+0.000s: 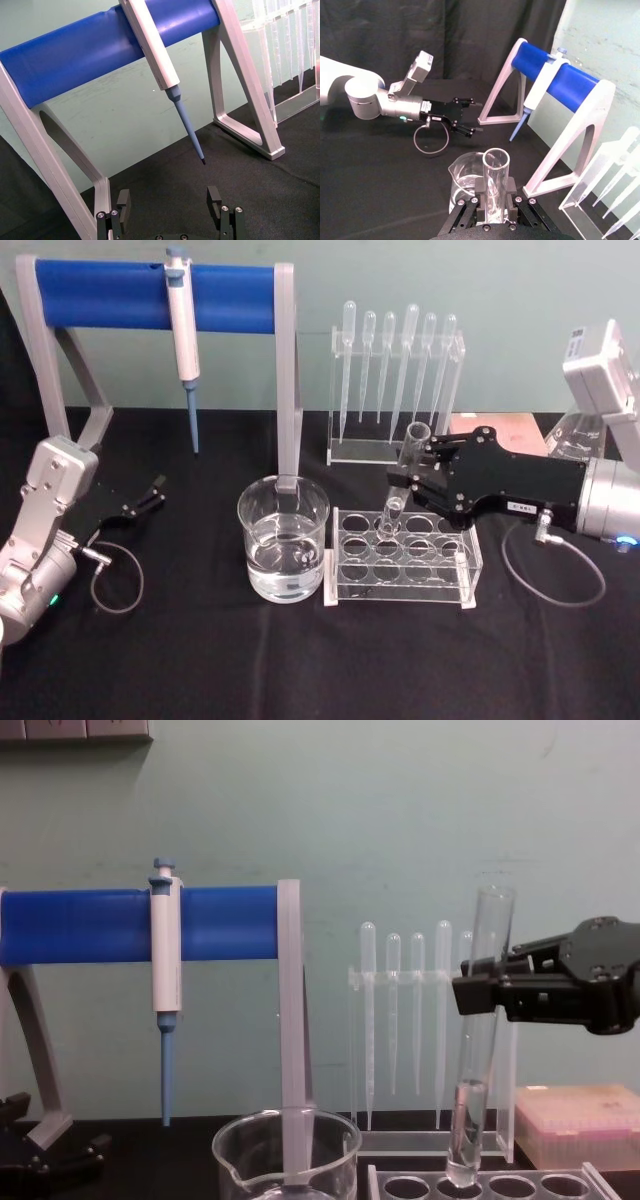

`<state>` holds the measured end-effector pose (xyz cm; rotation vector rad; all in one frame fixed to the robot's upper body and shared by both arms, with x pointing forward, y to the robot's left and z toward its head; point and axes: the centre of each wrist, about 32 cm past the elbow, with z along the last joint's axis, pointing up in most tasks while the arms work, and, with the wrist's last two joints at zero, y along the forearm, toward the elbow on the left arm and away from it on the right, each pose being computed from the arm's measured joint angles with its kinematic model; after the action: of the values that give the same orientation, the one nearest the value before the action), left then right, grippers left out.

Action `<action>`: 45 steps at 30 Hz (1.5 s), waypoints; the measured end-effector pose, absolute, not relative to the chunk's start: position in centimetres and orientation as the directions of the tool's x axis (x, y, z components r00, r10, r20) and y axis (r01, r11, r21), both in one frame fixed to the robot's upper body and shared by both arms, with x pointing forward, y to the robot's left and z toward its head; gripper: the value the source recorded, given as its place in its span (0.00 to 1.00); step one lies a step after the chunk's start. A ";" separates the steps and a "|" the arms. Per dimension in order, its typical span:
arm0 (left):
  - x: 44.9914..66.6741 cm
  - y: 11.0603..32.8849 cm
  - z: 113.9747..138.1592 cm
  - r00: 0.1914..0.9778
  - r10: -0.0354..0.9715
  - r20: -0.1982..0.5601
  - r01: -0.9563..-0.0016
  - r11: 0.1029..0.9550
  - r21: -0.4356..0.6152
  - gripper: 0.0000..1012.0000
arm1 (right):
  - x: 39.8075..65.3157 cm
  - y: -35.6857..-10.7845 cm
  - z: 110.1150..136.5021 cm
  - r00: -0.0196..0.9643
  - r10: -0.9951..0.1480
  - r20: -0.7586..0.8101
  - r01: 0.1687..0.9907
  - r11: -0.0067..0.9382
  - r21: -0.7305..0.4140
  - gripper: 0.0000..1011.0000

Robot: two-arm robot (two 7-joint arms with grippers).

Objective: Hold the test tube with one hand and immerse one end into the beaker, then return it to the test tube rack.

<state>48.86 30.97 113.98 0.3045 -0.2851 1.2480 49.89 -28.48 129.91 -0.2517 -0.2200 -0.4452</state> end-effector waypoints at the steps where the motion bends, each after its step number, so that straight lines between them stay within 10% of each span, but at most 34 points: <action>1: 48.9 31.0 114.0 0.292 0.880 0.374 -0.955 0.287 0.070 0.99 | 49.9 -28.5 129.8 0.880 -0.397 0.262 0.450 0.872 -0.191 0.23; 45: 48.9 31.0 114.0 0.292 0.880 0.374 -0.955 0.287 0.070 0.99 | 49.9 -29.6 126.8 0.873 -0.449 0.191 0.482 0.855 -0.191 0.23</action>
<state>48.86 30.97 113.98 0.3045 -0.2850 1.2479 49.92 -29.61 126.78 -0.2375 -0.1413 -0.4909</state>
